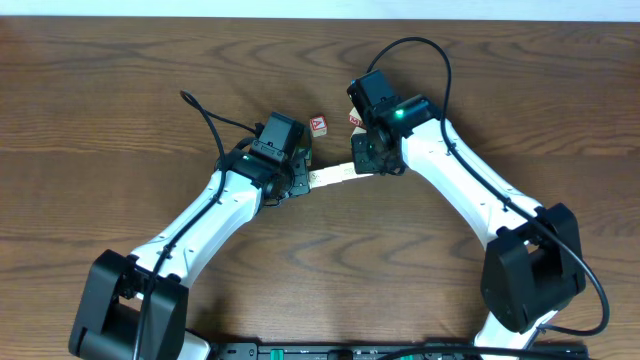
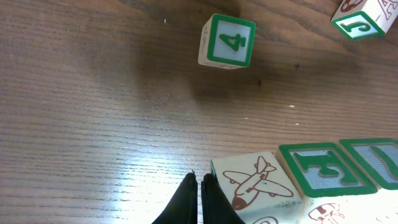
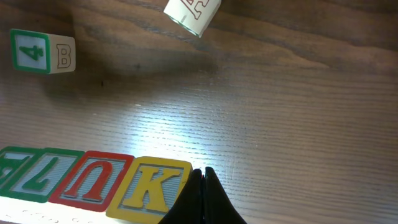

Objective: Lift 5 blocks

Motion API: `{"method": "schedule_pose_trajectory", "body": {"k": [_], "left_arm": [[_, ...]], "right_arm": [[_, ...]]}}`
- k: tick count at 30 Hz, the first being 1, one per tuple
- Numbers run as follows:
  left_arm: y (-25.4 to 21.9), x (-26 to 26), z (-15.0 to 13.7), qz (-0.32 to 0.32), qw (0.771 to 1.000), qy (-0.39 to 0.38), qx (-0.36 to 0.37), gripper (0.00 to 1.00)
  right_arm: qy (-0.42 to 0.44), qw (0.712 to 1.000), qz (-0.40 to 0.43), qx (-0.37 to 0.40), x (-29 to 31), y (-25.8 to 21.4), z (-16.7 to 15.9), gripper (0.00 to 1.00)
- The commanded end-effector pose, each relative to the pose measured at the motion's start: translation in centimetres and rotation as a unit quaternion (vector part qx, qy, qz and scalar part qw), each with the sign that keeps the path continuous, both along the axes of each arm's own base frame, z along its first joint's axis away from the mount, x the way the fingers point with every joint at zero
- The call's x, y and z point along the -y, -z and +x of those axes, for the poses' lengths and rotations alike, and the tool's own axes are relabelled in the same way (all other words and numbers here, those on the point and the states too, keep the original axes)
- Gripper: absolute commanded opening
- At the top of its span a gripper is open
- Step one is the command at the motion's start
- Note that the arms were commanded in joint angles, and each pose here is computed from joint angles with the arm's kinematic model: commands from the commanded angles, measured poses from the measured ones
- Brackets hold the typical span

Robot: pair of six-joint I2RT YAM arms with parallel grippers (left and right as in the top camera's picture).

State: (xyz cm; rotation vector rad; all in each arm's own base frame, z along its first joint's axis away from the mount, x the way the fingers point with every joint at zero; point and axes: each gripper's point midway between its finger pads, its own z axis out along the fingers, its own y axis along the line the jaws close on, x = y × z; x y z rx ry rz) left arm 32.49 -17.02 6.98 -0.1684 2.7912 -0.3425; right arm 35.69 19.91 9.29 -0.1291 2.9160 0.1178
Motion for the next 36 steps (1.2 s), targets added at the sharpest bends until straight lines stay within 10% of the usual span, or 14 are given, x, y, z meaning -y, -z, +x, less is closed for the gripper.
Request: {"method": "schedule_pose_trajectory", "body": {"k": [1,36], "left_arm": [[-4.4,7.1,0.1,-0.125,0.989,0.082,0.02,0.07],[-5.1,8.2,0.2,-0.156,0.983,0.096,0.025,0.07]], "right_arm": [[-0.066,0.983,0.15,-0.081,-7.9,-0.4,-4.3,0.01],[-0.115,0.951,0.259,-0.12,-10.8,-1.9,-5.9,0.01]]}}
